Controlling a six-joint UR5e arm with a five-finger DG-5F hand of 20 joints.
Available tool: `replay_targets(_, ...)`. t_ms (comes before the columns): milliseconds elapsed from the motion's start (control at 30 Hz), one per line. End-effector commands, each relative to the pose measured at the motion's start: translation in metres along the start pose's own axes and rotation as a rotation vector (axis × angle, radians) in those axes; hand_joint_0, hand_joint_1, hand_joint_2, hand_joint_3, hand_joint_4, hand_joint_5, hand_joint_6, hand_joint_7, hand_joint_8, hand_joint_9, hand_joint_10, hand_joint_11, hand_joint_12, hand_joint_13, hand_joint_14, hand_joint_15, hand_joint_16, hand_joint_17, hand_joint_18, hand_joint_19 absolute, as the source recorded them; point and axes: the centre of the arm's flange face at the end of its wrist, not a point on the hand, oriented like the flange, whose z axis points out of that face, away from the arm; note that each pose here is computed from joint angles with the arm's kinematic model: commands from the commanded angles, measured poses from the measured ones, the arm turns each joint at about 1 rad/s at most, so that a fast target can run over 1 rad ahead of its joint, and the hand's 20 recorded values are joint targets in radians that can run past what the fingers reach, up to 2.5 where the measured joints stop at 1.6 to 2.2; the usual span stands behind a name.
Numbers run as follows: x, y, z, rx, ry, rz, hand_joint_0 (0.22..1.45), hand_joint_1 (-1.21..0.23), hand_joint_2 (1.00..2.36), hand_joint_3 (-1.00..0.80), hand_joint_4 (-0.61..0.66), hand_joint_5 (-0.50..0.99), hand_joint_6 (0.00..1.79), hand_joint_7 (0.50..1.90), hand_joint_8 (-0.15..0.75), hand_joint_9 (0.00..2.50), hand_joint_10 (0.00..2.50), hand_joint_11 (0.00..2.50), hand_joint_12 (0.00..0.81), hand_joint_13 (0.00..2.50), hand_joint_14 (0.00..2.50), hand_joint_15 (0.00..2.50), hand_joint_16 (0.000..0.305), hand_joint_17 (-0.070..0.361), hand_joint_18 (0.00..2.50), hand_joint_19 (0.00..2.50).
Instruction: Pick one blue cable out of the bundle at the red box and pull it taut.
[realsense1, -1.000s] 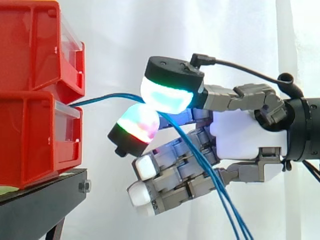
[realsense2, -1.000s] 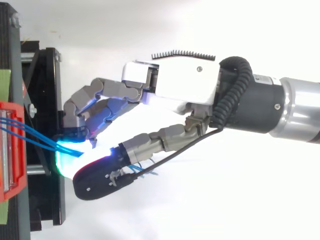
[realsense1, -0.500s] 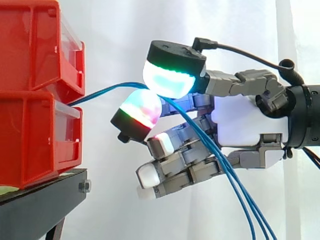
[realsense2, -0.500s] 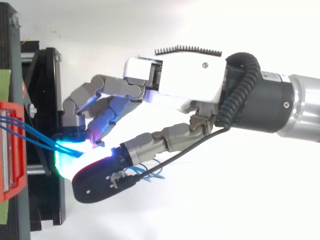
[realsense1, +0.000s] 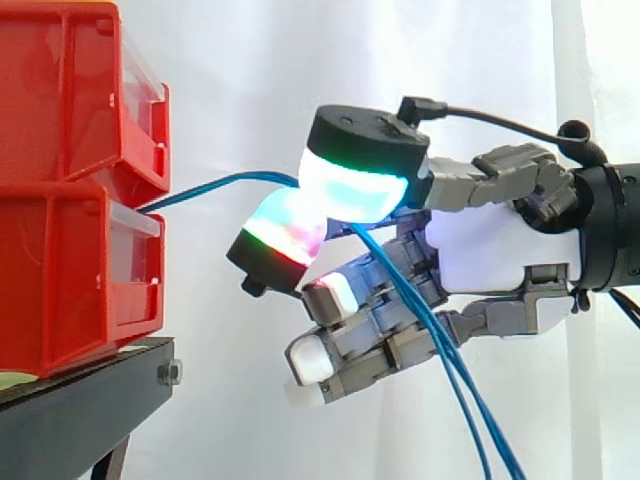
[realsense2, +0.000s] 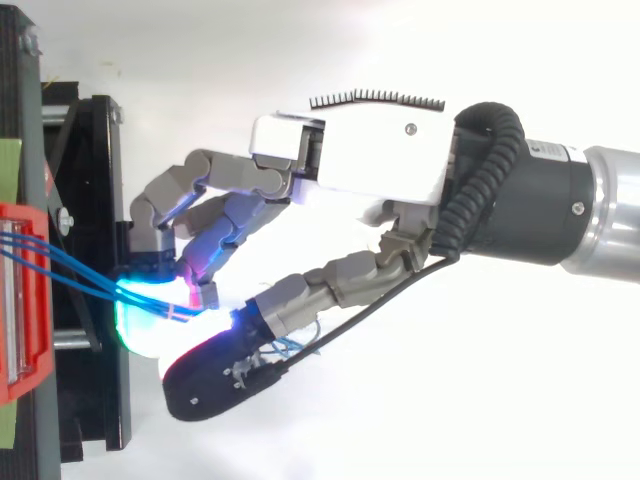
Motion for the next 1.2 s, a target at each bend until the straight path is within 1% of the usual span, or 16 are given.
replay_targets(0,-0.0005,-0.0001,-0.0008,0.006,0.001,-0.002,0.75,-0.89,1.0,-0.48,0.02,-0.2,0.92,0.91,0.301,0.94,0.01,1.05,0.353,0.84,0.02,0.58,0.051,0.115,0.53,0.1)
replay_targets(133,-0.0005,-0.0019,-0.0011,0.014,0.0,-0.004,0.77,-0.89,1.0,-0.5,0.04,-0.21,0.92,0.89,0.299,0.94,0.01,1.05,0.353,0.85,0.02,0.58,0.051,0.115,0.54,0.1)
replay_targets(167,-0.0005,-0.002,-0.0013,0.015,0.0,-0.004,0.76,-0.89,1.0,-0.5,0.06,-0.2,0.92,0.88,0.294,0.93,0.01,1.06,0.353,0.85,0.02,0.58,0.051,0.115,0.55,0.1)
replay_targets(200,-0.0006,-0.0012,-0.0018,0.017,0.002,-0.005,0.74,-0.88,1.0,-0.5,0.07,-0.2,0.91,0.88,0.296,0.94,0.01,1.05,0.353,0.85,0.02,0.58,0.051,0.115,0.55,0.11)
replay_targets(333,-0.0006,-0.0012,-0.0018,0.017,0.002,-0.005,0.58,-0.81,1.0,-0.5,0.09,-0.2,0.91,0.88,0.309,0.94,0.01,1.06,0.365,0.85,0.02,0.6,0.051,0.116,0.53,0.16)
replay_targets(400,0.0007,-0.0021,-0.0017,0.018,0.003,-0.005,0.56,-0.79,1.0,-0.5,0.1,-0.2,0.91,0.87,0.319,0.94,0.01,1.06,0.373,0.85,0.02,0.59,0.052,0.117,0.53,0.17)
replay_targets(533,-0.0006,-0.003,-0.0019,0.02,0.001,-0.005,0.54,-0.74,1.0,-0.5,0.11,-0.2,0.9,0.88,0.329,0.95,0.01,1.05,0.384,0.85,0.02,0.6,0.054,0.121,0.54,0.18)
replay_targets(600,-0.0004,-0.0023,-0.0016,0.018,0.002,-0.005,0.54,-0.71,1.0,-0.5,0.1,-0.19,0.9,0.88,0.326,0.96,0.01,1.05,0.382,0.85,0.02,0.6,0.053,0.12,0.53,0.18)
replay_targets(733,-0.0006,-0.0023,-0.0016,0.018,0.0,-0.005,0.61,-0.67,1.0,-0.5,0.1,-0.19,0.9,0.9,0.321,0.96,0.02,1.05,0.375,0.85,0.02,0.6,0.051,0.115,0.52,0.19)
replay_targets(800,0.0004,-0.0018,-0.0021,0.018,0.002,-0.005,0.63,-0.68,1.0,-0.48,0.08,-0.19,0.9,0.92,0.323,0.97,0.01,1.06,0.377,0.85,0.02,0.59,0.051,0.115,0.52,0.19)
replay_targets(867,-0.0004,-0.0023,-0.0016,0.018,0.002,-0.005,0.66,-0.72,1.01,-0.43,0.05,-0.19,0.9,0.94,0.318,0.96,0.01,1.06,0.375,0.85,0.02,0.58,0.05,0.113,0.53,0.18)
replay_targets(967,0.0007,-0.0021,-0.0017,0.018,0.003,-0.005,0.69,-0.77,1.01,-0.42,-0.01,-0.19,0.91,0.94,0.313,0.96,0.01,1.07,0.368,0.84,0.02,0.59,0.05,0.113,0.54,0.16)
replay_targets(1000,-0.0006,-0.0012,-0.0018,0.017,0.002,-0.005,0.7,-0.78,1.01,-0.42,-0.02,-0.19,0.91,0.93,0.308,0.96,0.01,1.07,0.371,0.84,0.02,0.58,0.05,0.112,0.54,0.16)
replay_targets(1033,-0.0006,-0.0012,-0.0018,0.017,0.002,-0.005,0.72,-0.81,1.01,-0.44,-0.04,-0.19,0.92,0.93,0.306,0.95,0.01,1.07,0.37,0.84,0.02,0.57,0.05,0.112,0.55,0.14)
replay_targets(1067,-0.0006,-0.001,-0.0016,0.015,0.002,-0.004,0.74,-0.84,1.0,-0.47,-0.04,-0.2,0.92,0.97,0.301,0.94,0.01,1.06,0.362,0.83,0.02,0.57,0.05,0.111,0.55,0.13)
replay_targets(1167,-0.0004,-0.0027,-0.0016,0.017,0.002,-0.005,0.78,-0.88,1.0,-0.5,-0.06,-0.2,0.92,0.94,0.29,0.94,0.01,1.07,0.352,0.83,0.02,0.57,0.049,0.111,0.56,0.12)
